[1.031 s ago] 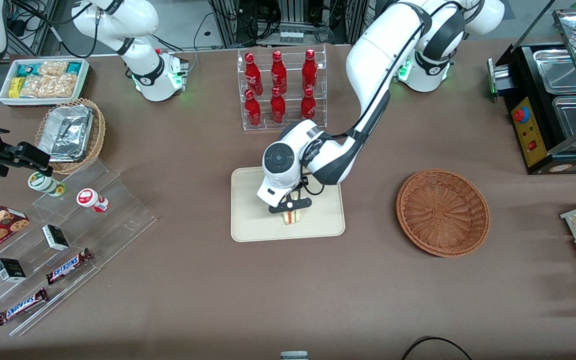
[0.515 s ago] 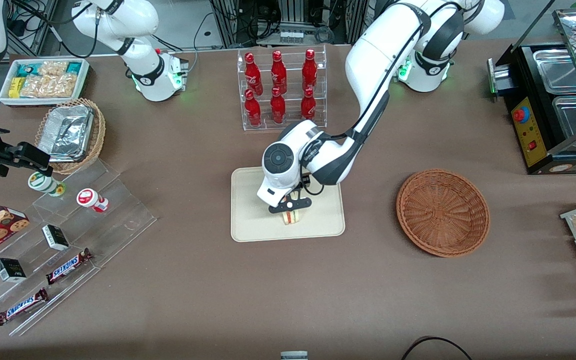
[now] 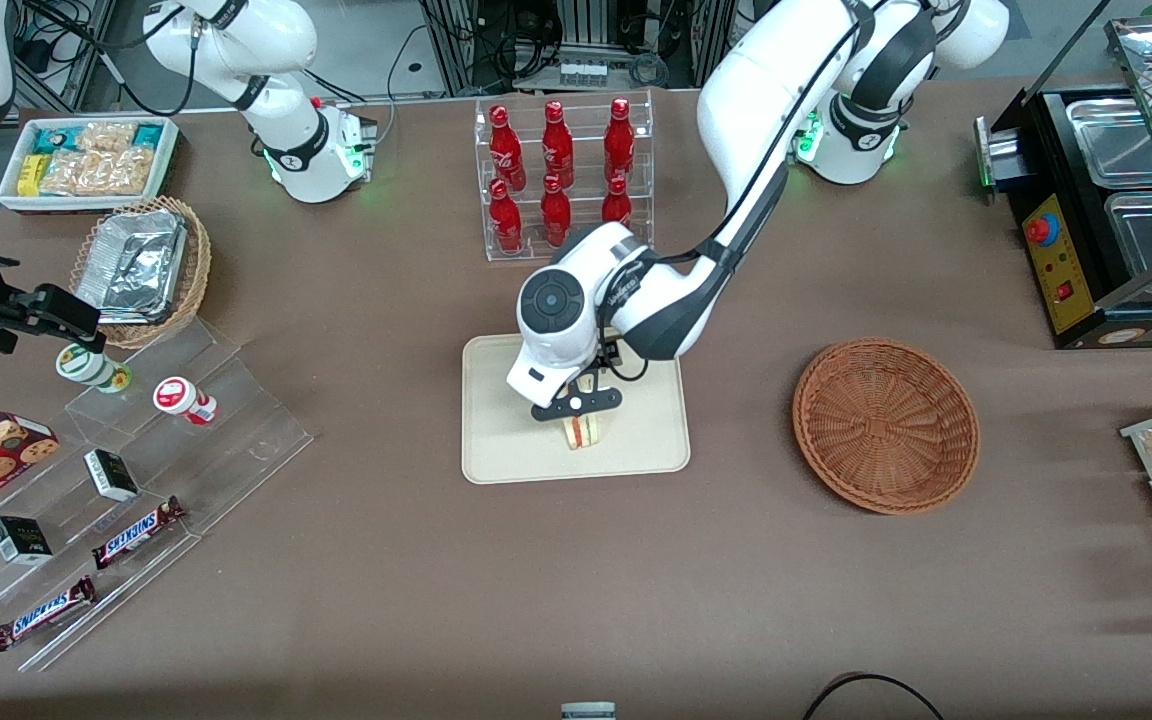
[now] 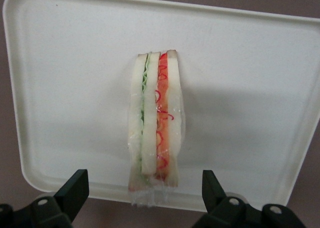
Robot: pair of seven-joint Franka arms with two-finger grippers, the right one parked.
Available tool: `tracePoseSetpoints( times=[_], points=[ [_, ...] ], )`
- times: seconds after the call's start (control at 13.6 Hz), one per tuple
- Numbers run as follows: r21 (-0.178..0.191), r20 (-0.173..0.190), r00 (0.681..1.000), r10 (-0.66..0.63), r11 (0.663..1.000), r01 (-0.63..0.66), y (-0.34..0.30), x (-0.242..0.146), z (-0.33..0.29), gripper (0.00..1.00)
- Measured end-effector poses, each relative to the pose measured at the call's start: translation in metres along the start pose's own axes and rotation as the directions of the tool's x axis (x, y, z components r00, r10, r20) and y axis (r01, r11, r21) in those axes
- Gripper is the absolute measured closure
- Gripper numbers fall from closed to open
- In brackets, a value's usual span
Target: Place sandwich from basket to tray
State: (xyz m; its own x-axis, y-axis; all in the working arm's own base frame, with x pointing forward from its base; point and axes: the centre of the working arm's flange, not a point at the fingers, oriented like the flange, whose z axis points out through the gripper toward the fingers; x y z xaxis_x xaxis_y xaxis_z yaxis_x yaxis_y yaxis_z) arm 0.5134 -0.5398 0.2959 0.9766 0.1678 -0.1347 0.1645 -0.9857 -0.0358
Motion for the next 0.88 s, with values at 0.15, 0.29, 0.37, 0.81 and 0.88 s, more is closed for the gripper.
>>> tracePoseSetpoints(
  times=[0.15,0.29,0.37,0.81,0.88],
  points=[
    [0.002,-0.003,1.000,0.004,1.000,-0.004,-0.004,-0.006,-0.036,0.00],
    [-0.005,-0.013,1.000,0.000,1.000,0.000,-0.010,-0.008,-0.060,0.00],
    [-0.010,-0.018,1.000,-0.006,1.000,0.006,-0.013,-0.005,-0.068,0.00],
    [0.017,0.061,0.991,0.120,0.993,-0.121,-0.092,0.052,-0.109,0.00],
    [0.029,0.081,0.989,0.123,0.992,-0.126,-0.110,0.061,-0.119,0.00]
  ],
)
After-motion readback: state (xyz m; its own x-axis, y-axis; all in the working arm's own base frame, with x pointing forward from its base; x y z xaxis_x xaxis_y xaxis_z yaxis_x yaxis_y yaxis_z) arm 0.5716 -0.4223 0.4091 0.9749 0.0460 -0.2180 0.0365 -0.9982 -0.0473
